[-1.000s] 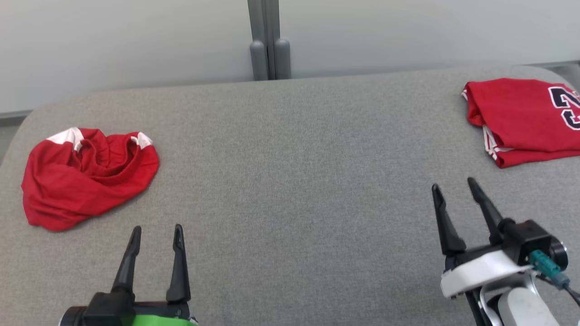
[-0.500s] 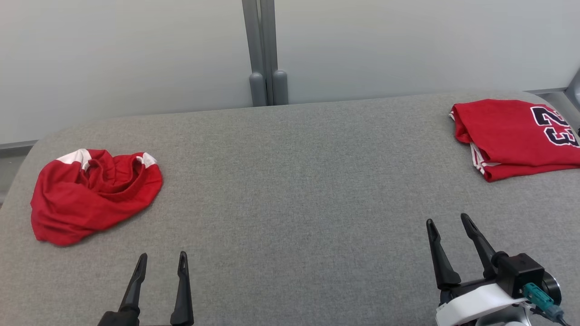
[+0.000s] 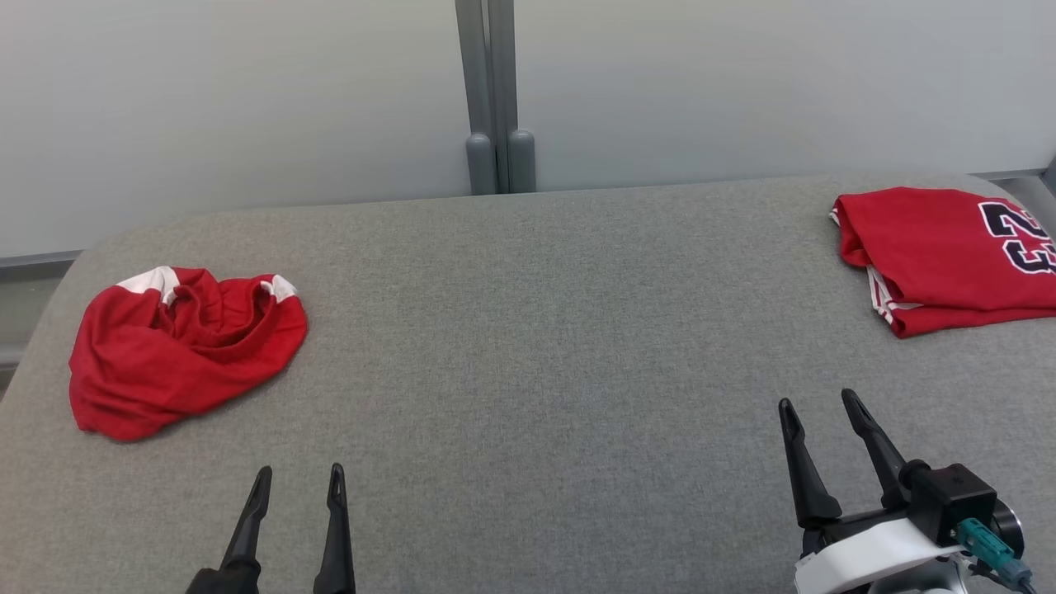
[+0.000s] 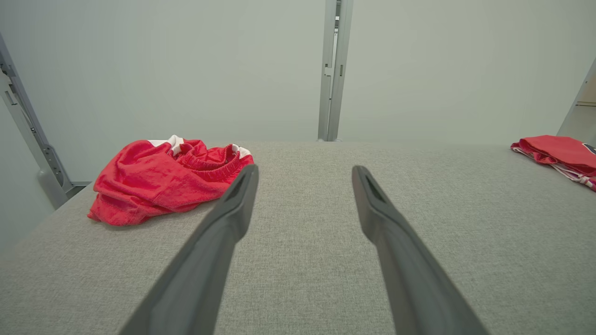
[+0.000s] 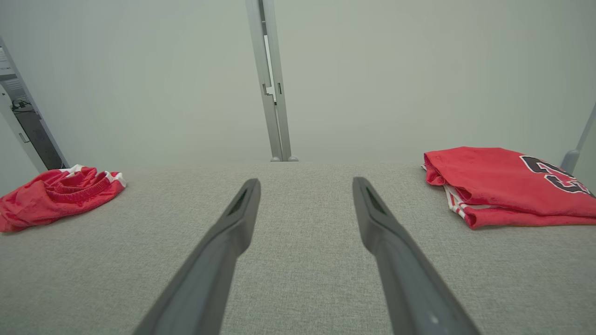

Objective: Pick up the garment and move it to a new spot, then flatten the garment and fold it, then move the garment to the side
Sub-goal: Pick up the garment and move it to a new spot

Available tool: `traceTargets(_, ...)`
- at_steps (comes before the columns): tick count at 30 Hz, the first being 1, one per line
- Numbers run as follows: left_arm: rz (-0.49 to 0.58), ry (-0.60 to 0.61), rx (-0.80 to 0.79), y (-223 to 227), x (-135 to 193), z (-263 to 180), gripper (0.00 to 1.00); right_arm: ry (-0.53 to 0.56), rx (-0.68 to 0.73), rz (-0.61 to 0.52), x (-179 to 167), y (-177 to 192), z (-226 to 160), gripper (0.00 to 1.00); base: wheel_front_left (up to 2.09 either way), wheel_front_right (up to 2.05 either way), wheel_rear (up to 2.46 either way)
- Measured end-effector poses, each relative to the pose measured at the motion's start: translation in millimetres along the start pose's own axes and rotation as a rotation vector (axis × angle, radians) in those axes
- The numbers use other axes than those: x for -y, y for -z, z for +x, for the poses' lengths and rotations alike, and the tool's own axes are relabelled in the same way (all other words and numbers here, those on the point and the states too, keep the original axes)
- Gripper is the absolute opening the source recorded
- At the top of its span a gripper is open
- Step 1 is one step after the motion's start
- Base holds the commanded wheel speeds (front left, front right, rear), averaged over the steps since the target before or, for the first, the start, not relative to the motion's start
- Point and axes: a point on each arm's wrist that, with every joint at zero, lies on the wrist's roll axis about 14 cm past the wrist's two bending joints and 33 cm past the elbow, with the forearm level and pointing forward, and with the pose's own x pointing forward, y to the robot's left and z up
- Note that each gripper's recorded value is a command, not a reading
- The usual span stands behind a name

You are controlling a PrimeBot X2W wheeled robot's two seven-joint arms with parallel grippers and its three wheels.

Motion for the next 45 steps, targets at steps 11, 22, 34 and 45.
traceTargets(11,-0.008,0.006,-0.022,7,1,-4,1.0,-0.007,-0.019,0.02,-4,7,-2,1.0,0.0,0.0,0.0)
traceTargets(22,0.004,-0.106,-0.004,2,-29,-26,1.0,-0.117,-0.053,0.043,-39,18,10,1.0,0.0,0.0,0.0)
traceTargets(34,0.027,-0.311,0.032,-10,-77,-72,1.0,-0.305,-0.078,0.077,-101,27,30,1.0,0.0,0.0,0.0)
traceTargets(45,0.042,-0.452,0.046,-13,-104,-110,1.0,-0.438,-0.105,0.091,-145,34,35,1.0,0.0,0.0,0.0)
